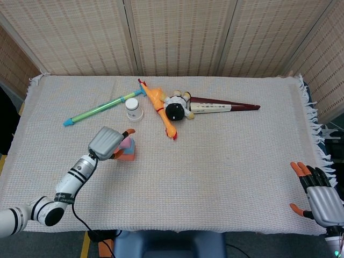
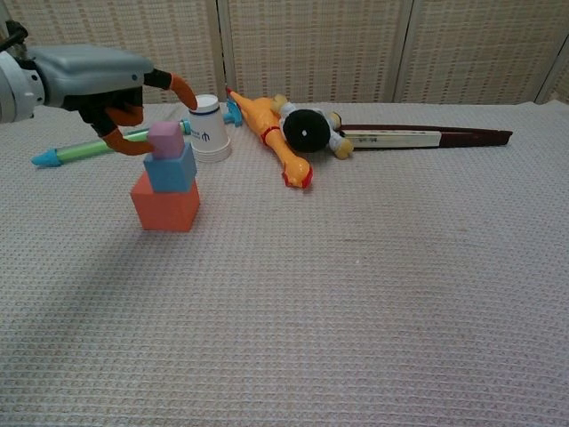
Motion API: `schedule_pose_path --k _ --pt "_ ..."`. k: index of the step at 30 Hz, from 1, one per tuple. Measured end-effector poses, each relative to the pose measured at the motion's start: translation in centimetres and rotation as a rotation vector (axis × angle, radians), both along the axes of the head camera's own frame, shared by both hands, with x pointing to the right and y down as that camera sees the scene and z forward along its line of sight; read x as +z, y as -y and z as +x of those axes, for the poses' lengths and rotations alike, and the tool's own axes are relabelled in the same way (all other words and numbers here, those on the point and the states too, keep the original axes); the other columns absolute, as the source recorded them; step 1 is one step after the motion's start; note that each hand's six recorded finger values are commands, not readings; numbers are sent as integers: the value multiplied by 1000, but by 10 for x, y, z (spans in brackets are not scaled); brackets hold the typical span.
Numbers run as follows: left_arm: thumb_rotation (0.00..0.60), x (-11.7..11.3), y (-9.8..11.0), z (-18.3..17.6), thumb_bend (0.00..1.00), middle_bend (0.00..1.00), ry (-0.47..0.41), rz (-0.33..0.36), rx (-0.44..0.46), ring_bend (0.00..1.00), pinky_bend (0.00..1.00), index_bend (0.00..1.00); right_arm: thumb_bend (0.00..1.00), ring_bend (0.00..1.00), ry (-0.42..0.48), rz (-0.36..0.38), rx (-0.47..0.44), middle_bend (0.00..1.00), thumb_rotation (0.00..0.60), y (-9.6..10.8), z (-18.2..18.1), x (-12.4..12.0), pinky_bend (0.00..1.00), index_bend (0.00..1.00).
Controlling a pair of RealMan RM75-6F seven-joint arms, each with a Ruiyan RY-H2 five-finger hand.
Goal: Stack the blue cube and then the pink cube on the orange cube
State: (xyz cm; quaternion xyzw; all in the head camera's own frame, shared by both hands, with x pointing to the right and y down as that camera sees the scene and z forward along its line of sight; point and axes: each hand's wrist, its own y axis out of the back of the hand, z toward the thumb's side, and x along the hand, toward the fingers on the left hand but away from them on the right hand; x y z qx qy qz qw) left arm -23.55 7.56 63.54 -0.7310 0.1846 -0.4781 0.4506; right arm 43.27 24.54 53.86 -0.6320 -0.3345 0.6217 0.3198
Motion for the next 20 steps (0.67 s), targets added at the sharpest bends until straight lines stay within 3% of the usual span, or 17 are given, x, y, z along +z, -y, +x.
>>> schedule_pose_path --k 2,4,6,8,10,11,15,20 --pt "600 -8 -9 -9 348 951 -11 14 -10 980 979 152 67 0 3 2 -2 0 600 0 0 -1 0 0" --pt "600 -18 -22 -27 349 667 -32 30 -45 827 849 134 67 0 5 1 -5 0 600 -1 0 -2 0 0" --pt "600 -26 -42 -53 348 256 -53 38 -100 493 588 101 67 0 9 -1 -10 0 600 -3 -1 -3 0 0" --pt "600 -32 -65 -79 348 67 -74 32 -162 208 387 77 67 0 15 -1 -16 0 600 -4 -3 -4 0 0" --pt "600 -39 -95 -108 348 10 -103 26 -241 44 253 74 67 0 19 0 -24 0 600 -6 -5 -6 0 0" --pt "600 -42 -108 -120 348 1 -118 27 -274 10 197 74 67 0 23 0 -29 0 600 -8 -7 -6 0 0" --pt "600 -60 -166 -165 346 0 -211 45 -399 0 96 70 67 0 34 -1 -52 0 600 -12 -13 -9 0 0" --pt "600 -73 -206 -175 346 0 -260 30 -382 0 93 60 67 0 43 -9 -67 0 600 -17 -18 -9 0 0"
